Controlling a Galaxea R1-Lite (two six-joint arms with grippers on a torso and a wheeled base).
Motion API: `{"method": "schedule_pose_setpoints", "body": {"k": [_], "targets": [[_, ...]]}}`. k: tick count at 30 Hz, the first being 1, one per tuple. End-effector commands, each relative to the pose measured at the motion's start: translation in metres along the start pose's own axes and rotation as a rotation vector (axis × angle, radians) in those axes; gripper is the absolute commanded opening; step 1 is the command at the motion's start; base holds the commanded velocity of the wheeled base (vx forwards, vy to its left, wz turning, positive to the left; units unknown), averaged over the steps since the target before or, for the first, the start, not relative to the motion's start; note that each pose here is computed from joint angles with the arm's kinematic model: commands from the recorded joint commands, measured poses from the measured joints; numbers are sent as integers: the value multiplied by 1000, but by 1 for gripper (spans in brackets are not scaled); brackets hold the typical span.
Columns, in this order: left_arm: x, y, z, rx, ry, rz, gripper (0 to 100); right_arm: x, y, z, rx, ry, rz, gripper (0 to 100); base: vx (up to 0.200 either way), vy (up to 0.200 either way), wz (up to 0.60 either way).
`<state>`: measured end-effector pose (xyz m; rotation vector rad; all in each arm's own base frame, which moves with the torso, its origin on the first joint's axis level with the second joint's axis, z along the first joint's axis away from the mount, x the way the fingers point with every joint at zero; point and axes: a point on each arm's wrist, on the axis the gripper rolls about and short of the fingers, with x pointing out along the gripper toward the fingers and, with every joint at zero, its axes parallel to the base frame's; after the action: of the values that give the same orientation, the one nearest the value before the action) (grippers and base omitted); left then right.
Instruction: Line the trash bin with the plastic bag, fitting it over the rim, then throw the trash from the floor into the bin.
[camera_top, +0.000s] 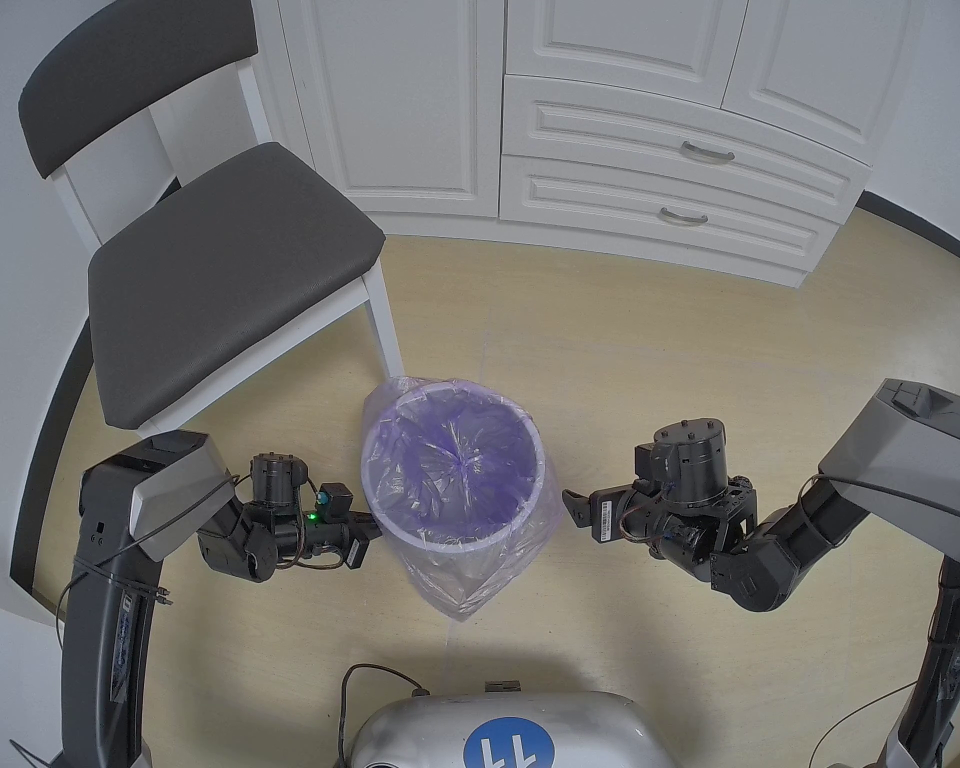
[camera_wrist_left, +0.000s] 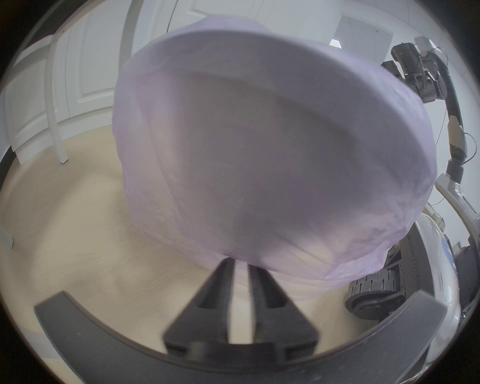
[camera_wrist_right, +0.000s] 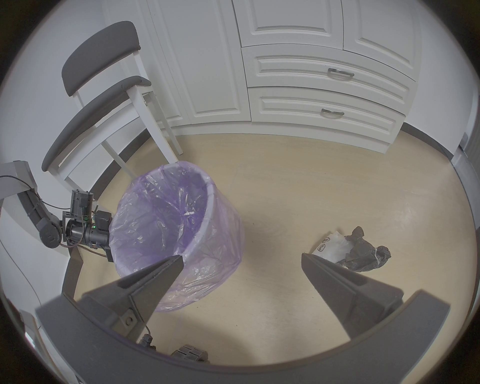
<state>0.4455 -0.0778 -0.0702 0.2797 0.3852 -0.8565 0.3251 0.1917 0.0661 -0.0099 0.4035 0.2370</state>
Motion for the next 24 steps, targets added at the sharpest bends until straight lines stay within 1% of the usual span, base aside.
{"method": "schedule_pose_setpoints", "body": {"k": [1, 7, 11, 12, 13, 14, 15, 18, 21, 24], "targets": [[1, 7, 0, -6, 1, 9, 0, 1, 0, 0, 0, 1, -2, 100, 0, 0, 0], [-4, 18, -3, -16, 6, 28, 0, 0, -1, 0, -1, 0, -1, 100, 0, 0, 0], [-12, 20, -7, -12, 15, 26, 0, 0, 0, 1, 0, -3, -1, 100, 0, 0, 0], [-18, 21, -9, 14, 11, 9, 100, 0, 0, 2, -1, -6, 1, 100, 0, 0, 0], [-20, 21, -8, 20, 11, 7, 100, 0, 0, 2, -1, -6, 1, 100, 0, 0, 0], [-22, 19, -5, 49, 8, 3, 100, 0, 0, 2, -8, -6, 1, 100, 0, 0, 0], [-22, 17, -4, 60, 10, -1, 100, 0, 0, 1, -13, -4, 1, 100, 0, 0, 0], [-24, 11, 3, 75, 8, -13, 100, -1, 0, 1, -19, -3, 4, 100, 0, 0, 0], [-19, 3, 12, 104, -5, -31, 100, -1, 0, 1, -19, -3, 4, 100, 0, 0, 0], [-12, -5, 17, 137, -10, -53, 100, -1, 0, 1, -19, -1, 3, 100, 0, 0, 0]]}}
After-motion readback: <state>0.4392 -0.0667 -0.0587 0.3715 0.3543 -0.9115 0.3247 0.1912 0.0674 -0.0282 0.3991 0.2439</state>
